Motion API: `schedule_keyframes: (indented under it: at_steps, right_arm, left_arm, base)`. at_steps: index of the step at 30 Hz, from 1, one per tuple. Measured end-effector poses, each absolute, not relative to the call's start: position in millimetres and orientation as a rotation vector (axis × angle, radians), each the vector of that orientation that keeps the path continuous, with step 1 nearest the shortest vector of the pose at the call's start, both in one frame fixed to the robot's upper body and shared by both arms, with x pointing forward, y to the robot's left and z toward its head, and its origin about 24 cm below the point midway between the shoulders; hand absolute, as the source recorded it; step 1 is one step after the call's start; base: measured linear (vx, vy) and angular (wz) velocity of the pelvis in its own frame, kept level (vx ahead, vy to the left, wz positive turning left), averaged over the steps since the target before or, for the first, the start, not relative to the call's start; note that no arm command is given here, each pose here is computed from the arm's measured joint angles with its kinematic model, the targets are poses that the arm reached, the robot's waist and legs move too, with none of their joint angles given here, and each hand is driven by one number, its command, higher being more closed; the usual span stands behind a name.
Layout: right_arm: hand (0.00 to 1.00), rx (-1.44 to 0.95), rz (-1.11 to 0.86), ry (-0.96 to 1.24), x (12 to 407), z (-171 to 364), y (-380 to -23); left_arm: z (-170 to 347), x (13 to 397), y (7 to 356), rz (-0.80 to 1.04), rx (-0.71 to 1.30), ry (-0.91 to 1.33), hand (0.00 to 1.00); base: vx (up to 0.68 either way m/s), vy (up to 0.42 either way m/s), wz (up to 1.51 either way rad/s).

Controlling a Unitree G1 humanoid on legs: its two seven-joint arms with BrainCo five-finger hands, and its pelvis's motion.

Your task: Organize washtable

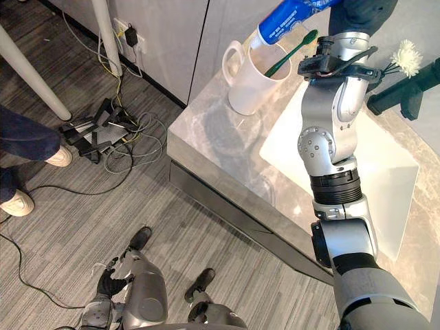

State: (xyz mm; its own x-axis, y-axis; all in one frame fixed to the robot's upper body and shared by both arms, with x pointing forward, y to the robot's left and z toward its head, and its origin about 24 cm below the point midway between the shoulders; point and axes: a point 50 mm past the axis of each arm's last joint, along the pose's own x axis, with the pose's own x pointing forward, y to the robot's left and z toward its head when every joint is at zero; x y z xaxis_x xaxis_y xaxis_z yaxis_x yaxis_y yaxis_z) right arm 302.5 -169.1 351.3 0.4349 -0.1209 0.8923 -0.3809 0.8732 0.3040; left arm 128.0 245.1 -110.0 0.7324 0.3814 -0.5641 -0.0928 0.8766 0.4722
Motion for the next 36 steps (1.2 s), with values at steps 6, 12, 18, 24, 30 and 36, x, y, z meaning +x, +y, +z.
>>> schedule_keyframes:
  at_steps: [6, 12, 18, 24, 30, 36]
  right_arm:
    - [1.0, 0.463, 0.154, -1.126, 299.5, 349.0, -177.3]
    - [1.0, 0.43, 0.179, -1.182, 287.3, 357.1, -177.2]
    - [1.0, 0.436, 0.154, -1.206, 283.9, 359.9, -185.0]
    - [1.0, 0.424, 0.142, -1.196, 285.0, 355.5, -186.9]
    - [1.0, 0.409, 0.134, -1.183, 286.3, 350.8, -187.8]
    - [1.0, 0.401, 0.14, -1.14, 290.7, 339.1, -185.8]
  left_arm:
    - [-110.1, 127.1, 246.0, 0.281, 0.425, 0.708, 0.0]
    - [-110.1, 126.9, 246.0, 0.282, 0.424, 0.708, 0.0]
    - [-110.2, 126.5, 246.4, 0.285, 0.423, 0.709, 0.0]
    - [-111.0, 124.8, 246.0, 0.309, 0.396, 0.713, 0.0]
    - [-111.0, 124.9, 245.9, 0.309, 0.395, 0.712, 0.0]
    - [-110.8, 125.2, 245.6, 0.311, 0.39, 0.711, 0.0]
  base:
    - [-0.03, 0.015, -0.11]
    - [-0.01, 0.008, -0.03]
    - [-0.02, 0.013, -0.08]
    - [0.0, 0.002, -0.01]
    - [0.0, 0.0, 0.0]
    - [0.0, 0.005, 0.0]
